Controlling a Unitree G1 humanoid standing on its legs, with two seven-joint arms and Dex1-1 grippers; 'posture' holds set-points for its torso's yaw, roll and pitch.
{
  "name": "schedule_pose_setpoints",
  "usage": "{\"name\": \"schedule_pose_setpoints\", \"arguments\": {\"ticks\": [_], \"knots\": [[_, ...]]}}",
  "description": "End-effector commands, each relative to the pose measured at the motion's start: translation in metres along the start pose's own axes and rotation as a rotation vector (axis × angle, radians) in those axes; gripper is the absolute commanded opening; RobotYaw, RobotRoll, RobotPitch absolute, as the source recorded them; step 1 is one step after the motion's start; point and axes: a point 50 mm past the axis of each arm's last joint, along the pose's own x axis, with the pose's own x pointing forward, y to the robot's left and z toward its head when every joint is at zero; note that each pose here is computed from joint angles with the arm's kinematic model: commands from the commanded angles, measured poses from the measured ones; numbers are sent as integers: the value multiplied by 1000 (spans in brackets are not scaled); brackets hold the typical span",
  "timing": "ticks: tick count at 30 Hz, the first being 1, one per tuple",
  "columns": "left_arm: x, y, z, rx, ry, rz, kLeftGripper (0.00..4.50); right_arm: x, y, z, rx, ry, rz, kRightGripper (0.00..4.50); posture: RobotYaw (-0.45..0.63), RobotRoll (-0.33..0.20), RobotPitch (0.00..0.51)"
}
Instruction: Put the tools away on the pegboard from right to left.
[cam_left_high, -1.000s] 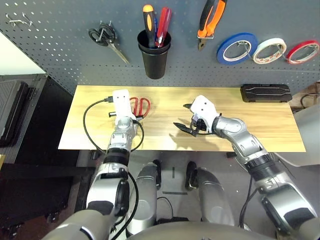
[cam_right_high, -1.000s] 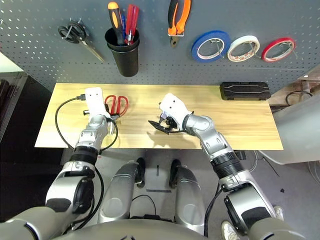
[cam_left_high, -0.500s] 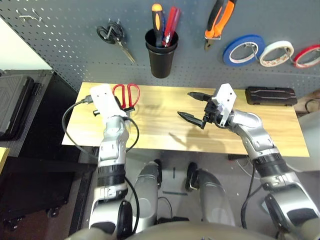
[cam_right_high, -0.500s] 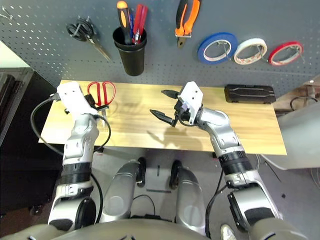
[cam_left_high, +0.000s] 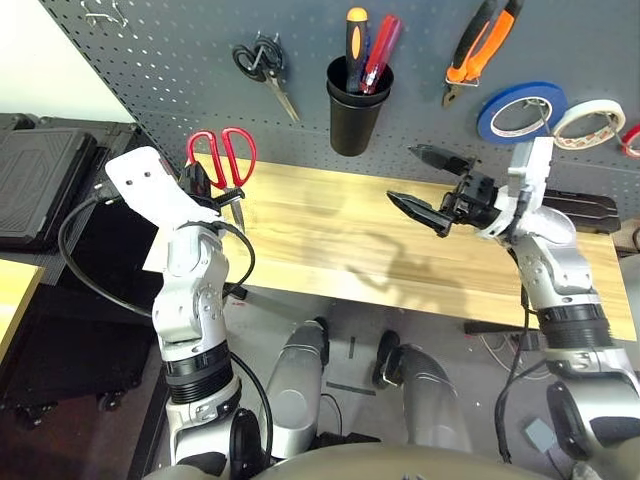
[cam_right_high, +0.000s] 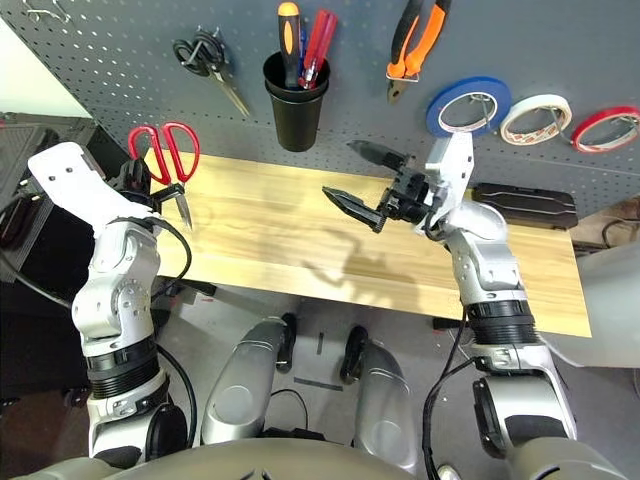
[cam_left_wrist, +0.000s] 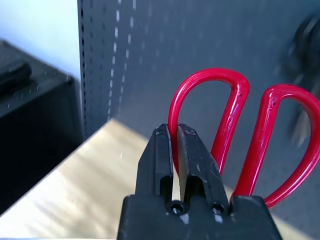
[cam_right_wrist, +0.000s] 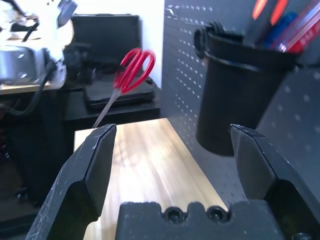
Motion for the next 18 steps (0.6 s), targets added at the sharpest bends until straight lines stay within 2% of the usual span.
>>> {"name": "schedule_pose_setpoints", "arguments": {"ticks": [1, 8, 18], "knots": [[-1, -2, 13, -16, -36, -6, 34, -9, -2, 13, -9, -14, 5, 4500, 344, 0, 184], [4, -10, 28, -46, -72, -42, 34, -13, -8, 27, -31, -44, -7, 4500, 324, 0, 172], [10, -32, 32, -86, -75, -164, 34, -11, -7, 28, -37, -65, -29, 4500, 300, 0, 155]]}}
